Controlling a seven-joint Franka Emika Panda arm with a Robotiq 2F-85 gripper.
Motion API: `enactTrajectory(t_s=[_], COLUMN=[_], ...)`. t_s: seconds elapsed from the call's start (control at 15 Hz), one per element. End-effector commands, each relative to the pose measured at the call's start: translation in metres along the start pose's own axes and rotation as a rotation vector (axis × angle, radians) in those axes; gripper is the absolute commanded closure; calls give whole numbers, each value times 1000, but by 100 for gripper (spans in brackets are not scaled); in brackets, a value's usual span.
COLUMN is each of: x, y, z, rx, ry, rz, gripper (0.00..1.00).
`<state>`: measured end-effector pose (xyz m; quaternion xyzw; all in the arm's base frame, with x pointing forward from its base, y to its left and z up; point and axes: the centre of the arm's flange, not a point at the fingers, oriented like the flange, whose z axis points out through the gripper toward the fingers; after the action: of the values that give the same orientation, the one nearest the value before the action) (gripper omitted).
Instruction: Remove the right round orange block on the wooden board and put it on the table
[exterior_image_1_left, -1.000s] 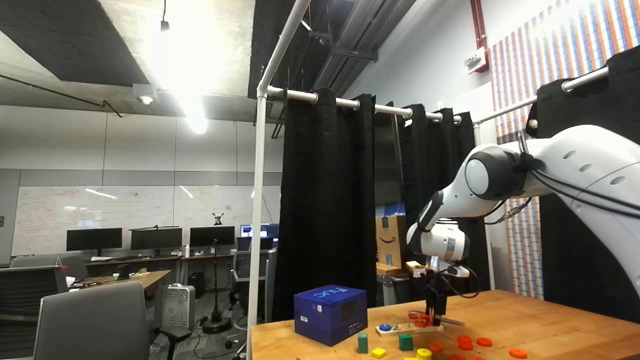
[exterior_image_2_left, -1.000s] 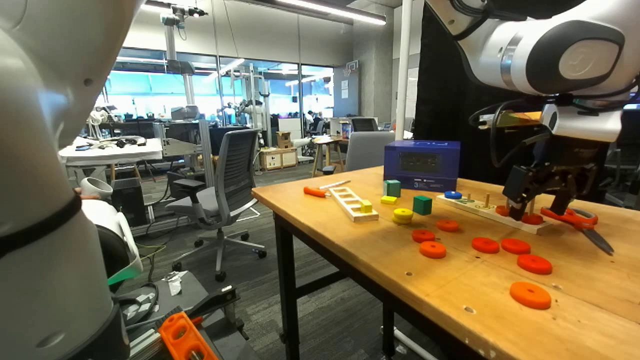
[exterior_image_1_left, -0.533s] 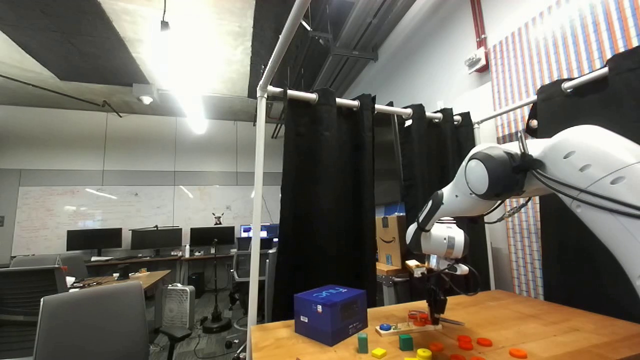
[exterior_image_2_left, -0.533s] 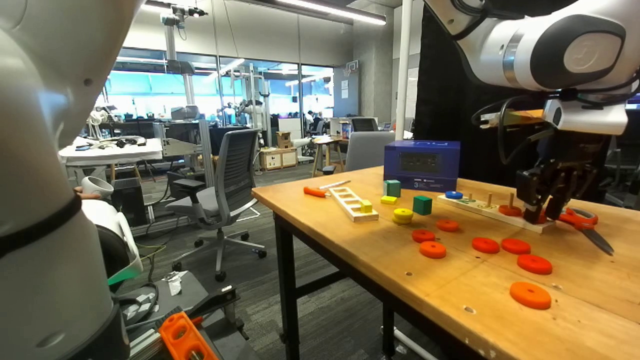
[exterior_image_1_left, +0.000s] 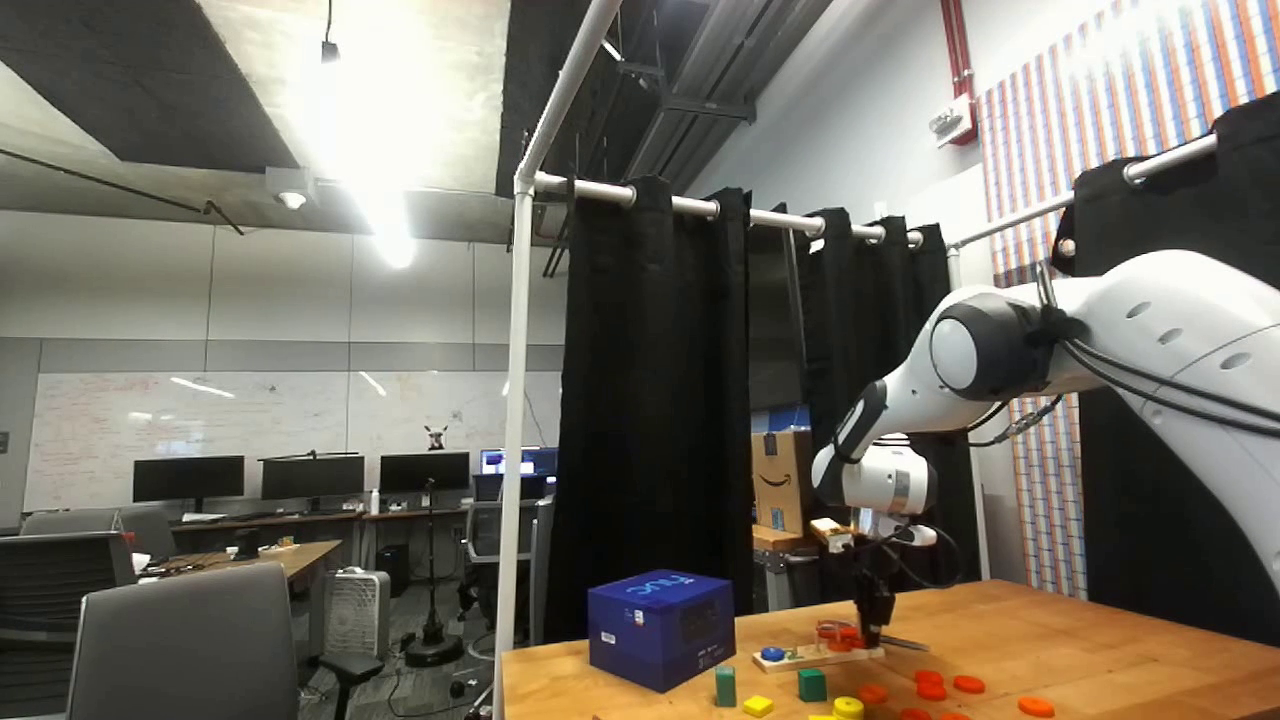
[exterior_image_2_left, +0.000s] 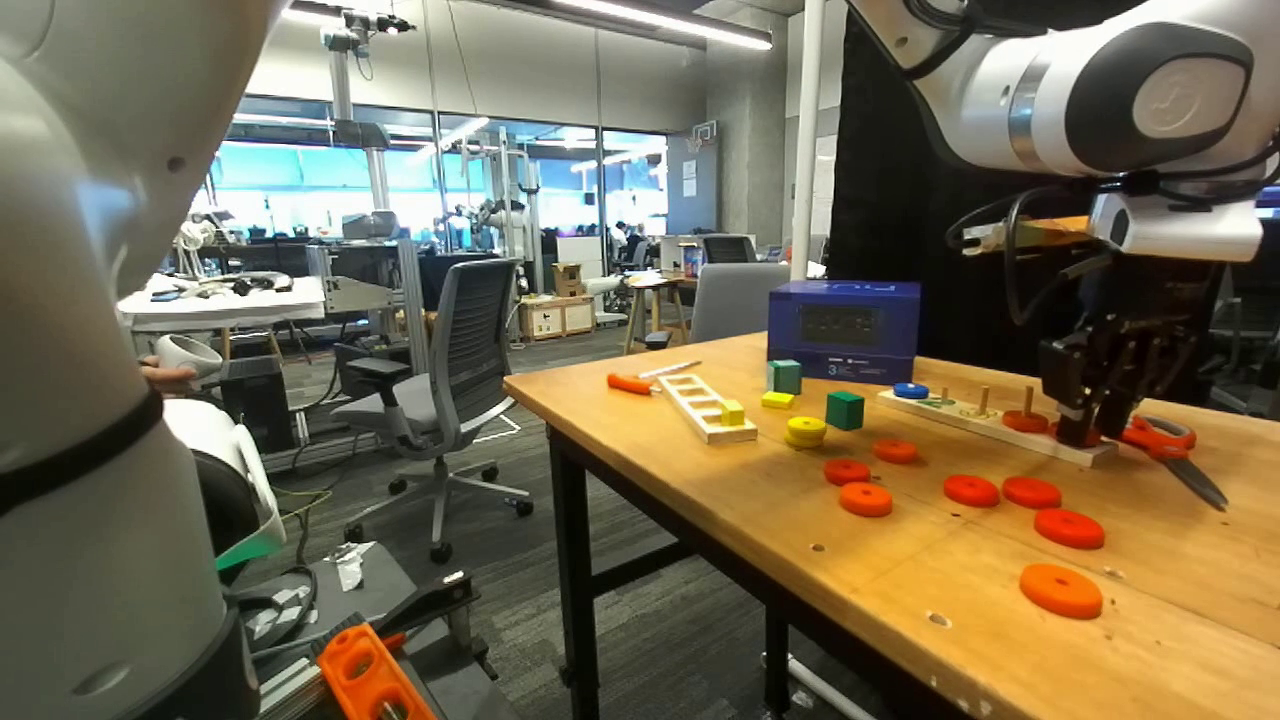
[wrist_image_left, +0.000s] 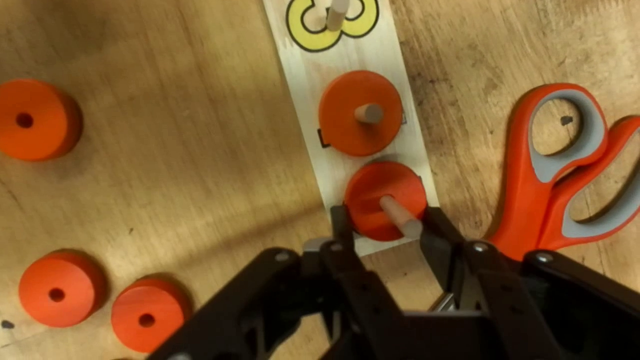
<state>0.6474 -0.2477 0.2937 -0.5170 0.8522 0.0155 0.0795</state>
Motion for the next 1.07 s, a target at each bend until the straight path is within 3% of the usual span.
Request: enactTrajectory(t_s=[0.0,0.73,1.0], x=[-4,0,21], y=[-4,15,36], z=[-18,-98,-117], rx=[11,116,140], ry=[30,55,52], rz=[8,6,31], gripper=[82,83,83])
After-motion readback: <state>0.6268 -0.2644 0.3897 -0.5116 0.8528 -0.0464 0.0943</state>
